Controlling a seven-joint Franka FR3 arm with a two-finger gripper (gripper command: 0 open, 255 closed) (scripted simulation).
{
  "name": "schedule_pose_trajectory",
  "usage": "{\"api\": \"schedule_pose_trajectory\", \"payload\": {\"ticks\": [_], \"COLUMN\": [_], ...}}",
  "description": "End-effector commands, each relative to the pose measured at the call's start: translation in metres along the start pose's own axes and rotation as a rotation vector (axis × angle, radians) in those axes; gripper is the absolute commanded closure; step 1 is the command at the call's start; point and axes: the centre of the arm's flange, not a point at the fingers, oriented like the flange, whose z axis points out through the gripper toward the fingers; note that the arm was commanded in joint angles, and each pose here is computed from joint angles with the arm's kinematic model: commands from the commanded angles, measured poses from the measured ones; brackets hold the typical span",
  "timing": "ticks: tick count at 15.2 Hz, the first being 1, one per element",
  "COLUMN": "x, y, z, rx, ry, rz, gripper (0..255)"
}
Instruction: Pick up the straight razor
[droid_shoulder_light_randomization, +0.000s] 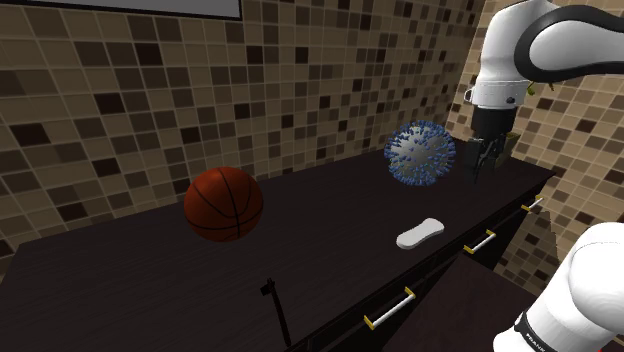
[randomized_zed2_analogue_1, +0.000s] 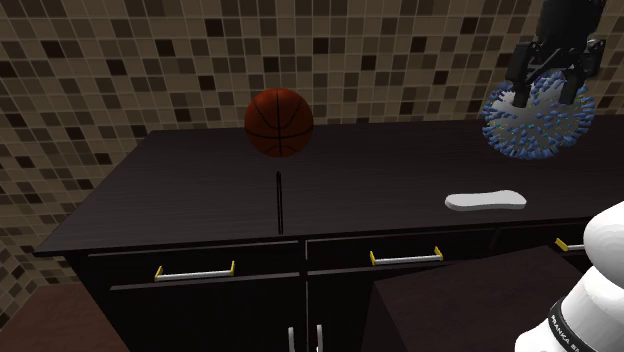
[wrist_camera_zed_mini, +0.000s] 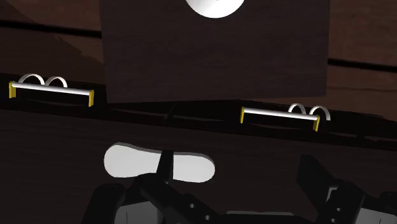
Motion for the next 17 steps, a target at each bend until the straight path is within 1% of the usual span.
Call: {"api": "schedule_pose_trajectory", "payload": {"ticks": [1,17], "x": [0.000,0.072], "y": [0.000,-0.177], "z": [0.000,0.069], "rx": [0.000,0.049], "ry": [0.000,0.031], "rz": [0.000,0.003], "gripper": [0,0]}}
